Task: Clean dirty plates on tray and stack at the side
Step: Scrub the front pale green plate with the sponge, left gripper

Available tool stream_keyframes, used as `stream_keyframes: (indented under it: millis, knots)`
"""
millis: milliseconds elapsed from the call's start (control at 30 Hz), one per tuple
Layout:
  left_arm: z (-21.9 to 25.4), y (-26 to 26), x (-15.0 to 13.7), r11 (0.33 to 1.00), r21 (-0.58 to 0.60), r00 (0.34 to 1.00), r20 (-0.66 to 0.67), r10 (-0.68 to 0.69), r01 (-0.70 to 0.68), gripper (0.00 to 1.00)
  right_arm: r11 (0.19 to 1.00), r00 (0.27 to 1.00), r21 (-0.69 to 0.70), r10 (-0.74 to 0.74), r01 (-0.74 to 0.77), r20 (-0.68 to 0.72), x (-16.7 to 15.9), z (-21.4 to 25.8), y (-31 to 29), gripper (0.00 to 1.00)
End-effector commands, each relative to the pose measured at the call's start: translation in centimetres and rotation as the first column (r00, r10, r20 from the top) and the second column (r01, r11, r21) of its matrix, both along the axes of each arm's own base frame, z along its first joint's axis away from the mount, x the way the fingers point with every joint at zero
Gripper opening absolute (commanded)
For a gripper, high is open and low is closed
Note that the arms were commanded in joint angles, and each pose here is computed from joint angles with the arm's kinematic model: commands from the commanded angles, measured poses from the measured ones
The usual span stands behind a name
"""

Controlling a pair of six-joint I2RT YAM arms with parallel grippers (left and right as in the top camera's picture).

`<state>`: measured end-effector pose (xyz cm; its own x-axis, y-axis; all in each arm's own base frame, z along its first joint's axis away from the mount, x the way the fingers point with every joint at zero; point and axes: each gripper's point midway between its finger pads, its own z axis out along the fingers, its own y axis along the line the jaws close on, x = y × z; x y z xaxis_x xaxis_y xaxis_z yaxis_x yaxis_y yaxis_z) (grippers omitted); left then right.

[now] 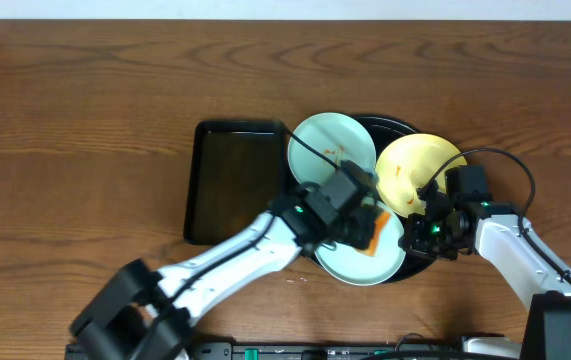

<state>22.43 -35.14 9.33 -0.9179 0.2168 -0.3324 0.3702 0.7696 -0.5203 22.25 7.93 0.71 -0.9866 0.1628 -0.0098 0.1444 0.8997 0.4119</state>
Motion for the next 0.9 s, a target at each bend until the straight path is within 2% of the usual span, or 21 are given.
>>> stream_keyframes:
  millis: [0,267,433,567,667,867]
  knots:
    - [-2.6,-1.3,-0.6,0.997,0.016,0.994,-0.084,0.07,-0.069,0.07,1.0,1.0,0.007,0.006,-0.006,-0.011,-0.3,-0.2,0.3,0.01]
    - [-6.5,-3.0,-1.2,0.998,0.017,0.987,-0.152,0.055,-0.054,0.07,1.0,1.0,0.011,0.007,-0.007,-0.011,-0.4,-0.2,0.3,0.01]
    - [-8.4,2.1,2.6,0.958,0.198,0.975,-0.042,0.218,-0.206,0.08,1.0,1.0,0.014,0.007,-0.007,-0.015,-0.4,-0.2,0.4,0.01]
    - [-7.5,5.0,5.1,0.929,0.218,0.951,-0.021,0.309,-0.297,0.07,1.0,1.0,0.014,0.007,-0.007,-0.015,-0.4,-0.2,0.4,0.01]
    - [-6.2,6.2,5.9,0.923,0.202,0.94,-0.033,0.341,-0.328,0.08,1.0,1.0,0.014,0.007,-0.007,-0.014,-0.4,-0.2,0.4,0.01]
    - [-0.3,6.7,5.2,0.966,0.106,0.972,0.02,0.235,-0.236,0.07,1.0,1.0,0.014,0.007,-0.007,-0.014,-0.4,-0.2,0.4,0.01]
